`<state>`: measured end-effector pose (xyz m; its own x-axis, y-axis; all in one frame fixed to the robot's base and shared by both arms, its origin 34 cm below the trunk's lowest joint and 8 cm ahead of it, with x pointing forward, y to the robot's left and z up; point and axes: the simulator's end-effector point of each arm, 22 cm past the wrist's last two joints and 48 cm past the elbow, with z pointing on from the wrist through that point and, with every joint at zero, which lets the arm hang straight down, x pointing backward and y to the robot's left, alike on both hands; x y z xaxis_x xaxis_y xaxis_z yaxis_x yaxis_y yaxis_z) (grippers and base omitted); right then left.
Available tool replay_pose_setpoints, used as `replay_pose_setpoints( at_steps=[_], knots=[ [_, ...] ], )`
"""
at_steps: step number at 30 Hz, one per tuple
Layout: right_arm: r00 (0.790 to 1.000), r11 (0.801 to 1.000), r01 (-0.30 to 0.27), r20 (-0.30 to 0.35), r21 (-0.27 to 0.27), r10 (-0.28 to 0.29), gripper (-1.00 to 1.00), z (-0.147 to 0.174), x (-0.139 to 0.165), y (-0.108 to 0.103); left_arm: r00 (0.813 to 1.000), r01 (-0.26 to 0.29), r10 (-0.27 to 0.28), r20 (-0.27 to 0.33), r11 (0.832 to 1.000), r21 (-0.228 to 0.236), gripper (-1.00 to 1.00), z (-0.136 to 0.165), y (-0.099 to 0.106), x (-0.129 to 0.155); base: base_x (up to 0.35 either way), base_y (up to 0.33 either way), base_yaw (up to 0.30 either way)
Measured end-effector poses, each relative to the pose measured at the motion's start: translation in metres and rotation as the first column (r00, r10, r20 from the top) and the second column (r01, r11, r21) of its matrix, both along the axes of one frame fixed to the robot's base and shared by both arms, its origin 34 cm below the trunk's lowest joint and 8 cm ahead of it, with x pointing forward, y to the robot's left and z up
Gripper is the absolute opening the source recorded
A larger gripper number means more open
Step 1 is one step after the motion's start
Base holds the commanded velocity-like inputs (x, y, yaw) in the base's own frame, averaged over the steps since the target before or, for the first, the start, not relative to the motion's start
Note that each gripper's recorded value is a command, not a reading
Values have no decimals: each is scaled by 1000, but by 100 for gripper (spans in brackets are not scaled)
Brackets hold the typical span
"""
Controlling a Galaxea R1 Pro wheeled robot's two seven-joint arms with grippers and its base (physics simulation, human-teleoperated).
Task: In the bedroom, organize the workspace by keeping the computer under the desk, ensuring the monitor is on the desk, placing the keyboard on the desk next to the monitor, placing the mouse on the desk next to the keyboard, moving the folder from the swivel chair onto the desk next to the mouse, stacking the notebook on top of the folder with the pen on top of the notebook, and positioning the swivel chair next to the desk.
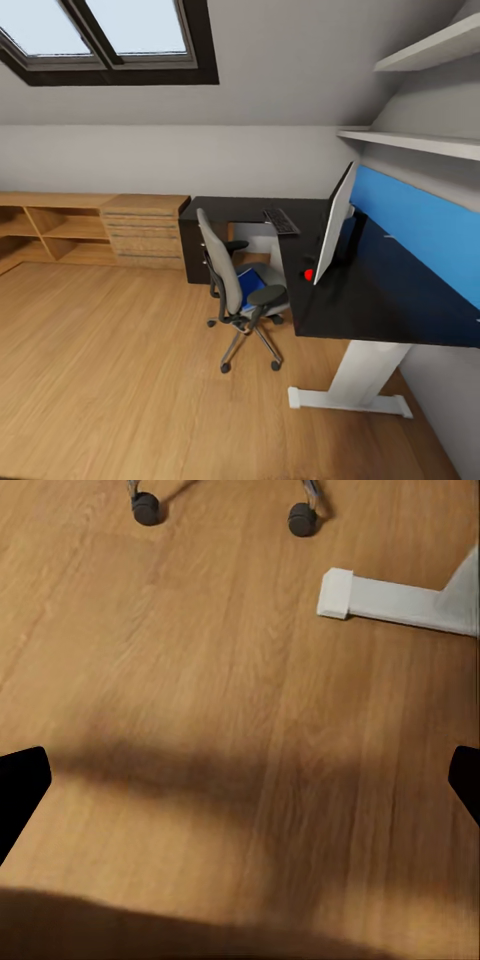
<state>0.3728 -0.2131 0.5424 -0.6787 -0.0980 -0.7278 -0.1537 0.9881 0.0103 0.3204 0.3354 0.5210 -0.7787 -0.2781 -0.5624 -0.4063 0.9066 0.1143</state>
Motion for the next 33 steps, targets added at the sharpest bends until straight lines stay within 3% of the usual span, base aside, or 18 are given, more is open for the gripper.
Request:
replay_pose_setpoints(
  at_steps=[1,4,7,13,23,33],
  knots=[
    [1000,1000,0,0,0,0,100,-2,0,0,999,-21,19,35,999,42,100,6,9,6,0,0,-298],
    [1000,1000,1,-2,0,-1,100,-7,0,0,995,-70,61,84,992,107,100,12,20,10,0,0,-295],
    [1000,1000,1,-3,0,-1,100,-12,-1,0,991,-106,94,97,986,131,100,10,15,5,0,0,-293],
    [1000,1000,1,-6,0,-1,100,-22,-2,0,990,-119,106,93,983,137,100,0,11,1,-10,37,-293],
    [1000,1000,1,-5,0,-1,100,-39,-2,0,993,-94,82,89,986,137,100,-17,6,2,-9,303,-289],
    [1000,1000,3,-8,3,-3,100,-57,-5,2,992,-92,79,95,986,141,100,-34,6,2,0,79,-64]
  ],
)
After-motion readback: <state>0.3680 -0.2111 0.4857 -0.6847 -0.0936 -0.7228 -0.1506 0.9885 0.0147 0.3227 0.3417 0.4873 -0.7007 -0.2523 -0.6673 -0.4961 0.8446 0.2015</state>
